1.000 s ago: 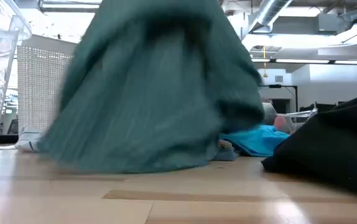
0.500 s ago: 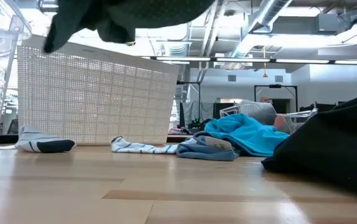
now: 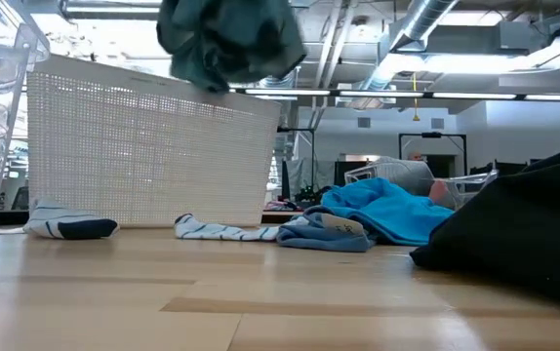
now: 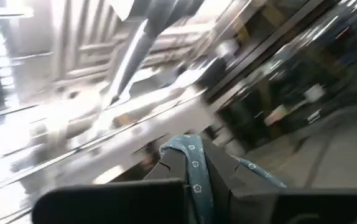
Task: Pick & Place Cloths
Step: Put the green shirt into the white bin
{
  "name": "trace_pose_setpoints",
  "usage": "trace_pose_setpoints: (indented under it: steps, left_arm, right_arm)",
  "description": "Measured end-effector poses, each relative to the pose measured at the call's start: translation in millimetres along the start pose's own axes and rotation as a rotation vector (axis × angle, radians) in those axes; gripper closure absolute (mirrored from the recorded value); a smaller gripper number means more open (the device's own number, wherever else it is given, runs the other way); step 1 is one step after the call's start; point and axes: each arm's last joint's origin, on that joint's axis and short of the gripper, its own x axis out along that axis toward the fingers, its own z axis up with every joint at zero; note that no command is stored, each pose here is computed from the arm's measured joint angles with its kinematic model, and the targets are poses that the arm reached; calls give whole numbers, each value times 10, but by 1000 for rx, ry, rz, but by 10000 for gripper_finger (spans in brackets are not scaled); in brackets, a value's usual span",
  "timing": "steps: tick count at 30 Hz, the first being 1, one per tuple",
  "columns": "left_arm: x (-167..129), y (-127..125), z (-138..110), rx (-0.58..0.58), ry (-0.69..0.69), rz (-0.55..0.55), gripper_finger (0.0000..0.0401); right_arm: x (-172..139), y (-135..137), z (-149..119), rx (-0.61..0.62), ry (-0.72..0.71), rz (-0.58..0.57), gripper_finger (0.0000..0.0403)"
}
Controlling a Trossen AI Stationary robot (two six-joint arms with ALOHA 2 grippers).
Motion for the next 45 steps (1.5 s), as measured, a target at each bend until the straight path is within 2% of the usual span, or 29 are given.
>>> trace_pose_setpoints:
  steps: [4, 7, 10, 15, 21, 27, 30, 34, 40, 45]
  left_arm:
    - [73, 165, -210, 88, 154, 115, 399]
    - [96, 227, -380, 126, 295, 147, 397]
    - [86, 174, -579, 147, 445, 76, 398]
    - [-3, -60, -864, 70, 658, -89, 397]
    - [-163, -492, -1213, -41, 781, -281, 398]
    - [-343, -853, -1413, -232, 873, -367, 398]
    - [-391, -925, -1467, -304, 910, -350, 398]
    - [-422, -952, -1521, -405, 961, -305, 397]
    - [-417, -859, -1618, -522, 1030, -189, 396]
    - [-403, -742, -1746, -566, 1087, -104, 383]
  right_arm:
    - [31, -46, 47, 9, -3, -16, 154]
    - [57, -92, 82, -4, -3, -36, 154]
    - [84, -142, 116, 7, 0, -58, 154]
    - [101, -183, 133, 6, 7, -80, 154]
    - [92, -185, 113, -65, 21, -87, 154]
    - [91, -184, 111, -197, 28, -85, 154]
    - [112, -219, 143, -238, 28, -96, 154]
    - [155, -293, 209, -204, 30, -115, 154]
    - [216, -394, 294, -148, 65, -98, 154]
    - [264, -504, 380, -111, 57, -130, 154]
